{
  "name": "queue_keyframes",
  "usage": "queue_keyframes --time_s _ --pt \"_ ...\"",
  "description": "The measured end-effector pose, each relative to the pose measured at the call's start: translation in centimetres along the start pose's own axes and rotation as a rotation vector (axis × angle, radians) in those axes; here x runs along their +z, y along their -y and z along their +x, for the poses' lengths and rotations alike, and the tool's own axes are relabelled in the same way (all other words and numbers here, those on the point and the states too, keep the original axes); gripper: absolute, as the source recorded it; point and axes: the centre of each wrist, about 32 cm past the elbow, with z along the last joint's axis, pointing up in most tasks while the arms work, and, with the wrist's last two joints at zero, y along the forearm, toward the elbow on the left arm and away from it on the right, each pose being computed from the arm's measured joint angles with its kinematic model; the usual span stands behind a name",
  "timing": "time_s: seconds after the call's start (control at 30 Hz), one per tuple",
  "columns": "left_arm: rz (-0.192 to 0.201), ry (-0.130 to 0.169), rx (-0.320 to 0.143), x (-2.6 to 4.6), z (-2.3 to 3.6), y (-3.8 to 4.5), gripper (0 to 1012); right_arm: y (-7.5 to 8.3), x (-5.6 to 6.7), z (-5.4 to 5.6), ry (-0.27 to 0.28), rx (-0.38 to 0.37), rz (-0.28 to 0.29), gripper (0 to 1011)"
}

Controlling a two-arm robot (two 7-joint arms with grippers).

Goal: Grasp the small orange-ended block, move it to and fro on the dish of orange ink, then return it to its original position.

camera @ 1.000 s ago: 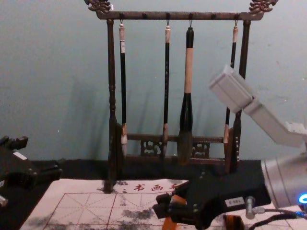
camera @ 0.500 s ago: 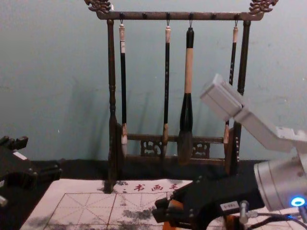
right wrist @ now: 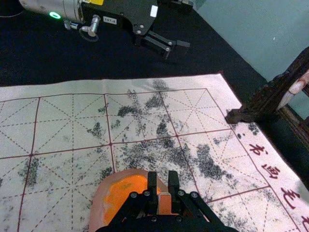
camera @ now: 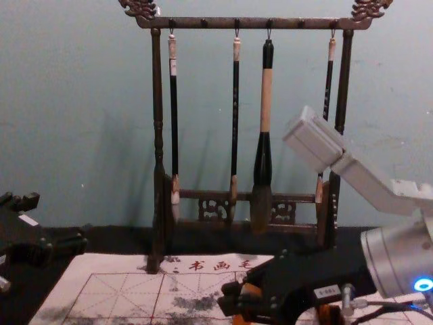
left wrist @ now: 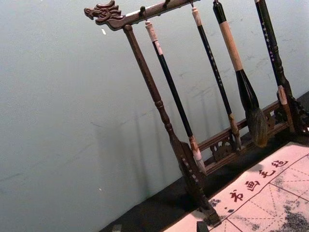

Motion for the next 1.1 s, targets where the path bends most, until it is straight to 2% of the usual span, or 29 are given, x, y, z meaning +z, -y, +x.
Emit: queue_keyframes --time_s 0.57,1.1 --pt "0.000 0.000 0.000 0.00 0.00 0.00 1001 1.2 -0.1 -0.1 0.015 0.008 -0.017 119" --pt "0.000 0.000 0.000 0.00 0.00 0.00 1001 1.7 0.2 -0.8 0.037 0.064 -0.051 119"
